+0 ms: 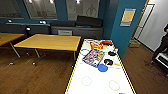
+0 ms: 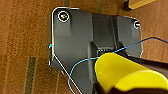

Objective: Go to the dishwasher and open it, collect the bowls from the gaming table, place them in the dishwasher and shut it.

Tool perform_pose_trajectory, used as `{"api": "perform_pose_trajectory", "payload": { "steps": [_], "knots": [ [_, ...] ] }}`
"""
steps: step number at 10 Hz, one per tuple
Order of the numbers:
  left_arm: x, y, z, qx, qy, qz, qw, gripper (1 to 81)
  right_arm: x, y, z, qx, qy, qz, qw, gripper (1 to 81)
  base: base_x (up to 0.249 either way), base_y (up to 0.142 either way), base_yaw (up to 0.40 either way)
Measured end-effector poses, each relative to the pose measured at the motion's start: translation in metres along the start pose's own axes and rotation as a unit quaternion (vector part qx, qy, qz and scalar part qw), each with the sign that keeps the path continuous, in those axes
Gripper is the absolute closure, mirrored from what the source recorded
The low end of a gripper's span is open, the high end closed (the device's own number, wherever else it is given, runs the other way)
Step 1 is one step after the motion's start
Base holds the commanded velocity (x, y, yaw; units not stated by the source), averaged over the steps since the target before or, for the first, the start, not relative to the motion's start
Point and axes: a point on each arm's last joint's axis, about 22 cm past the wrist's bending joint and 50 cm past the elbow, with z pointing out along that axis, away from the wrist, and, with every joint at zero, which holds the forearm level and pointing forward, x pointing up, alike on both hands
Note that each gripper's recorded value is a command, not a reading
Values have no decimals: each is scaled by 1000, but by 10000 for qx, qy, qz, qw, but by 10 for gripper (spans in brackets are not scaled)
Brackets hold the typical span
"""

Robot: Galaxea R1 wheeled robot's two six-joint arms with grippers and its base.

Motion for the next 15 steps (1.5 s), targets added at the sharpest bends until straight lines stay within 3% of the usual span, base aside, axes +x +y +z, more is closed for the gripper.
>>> {"api": "perform_pose_trajectory", "payload": {
  "steps": [2, 5, 7, 10, 15],
  "knots": [
    [-2, 0, 19, 150, 20, 9, 9999, 811, -4, -10, 10, 75, -20, -90, 9999, 811, 0, 0, 0],
    [-27, 5, 40, 309, -51, 2, 9995, 811, 4, -4, 14, 9, 82, -210, 9997, 811, 0, 0, 0],
    [-20, 9, 48, 390, 96, 64, 9992, 811, 13, -8, 15, 71, 225, -340, 9991, 811, 0, 0, 0],
    [-9, 27, 56, 322, 303, 158, 9989, 811, 25, -13, 16, 150, 434, -478, 9978, 811, 0, 0, 0],
    [-5, 14, 61, 598, 405, 198, 9972, 811, 28, -10, 17, 129, 511, -526, 9972, 811, 0, 0, 0]
  ]
}}
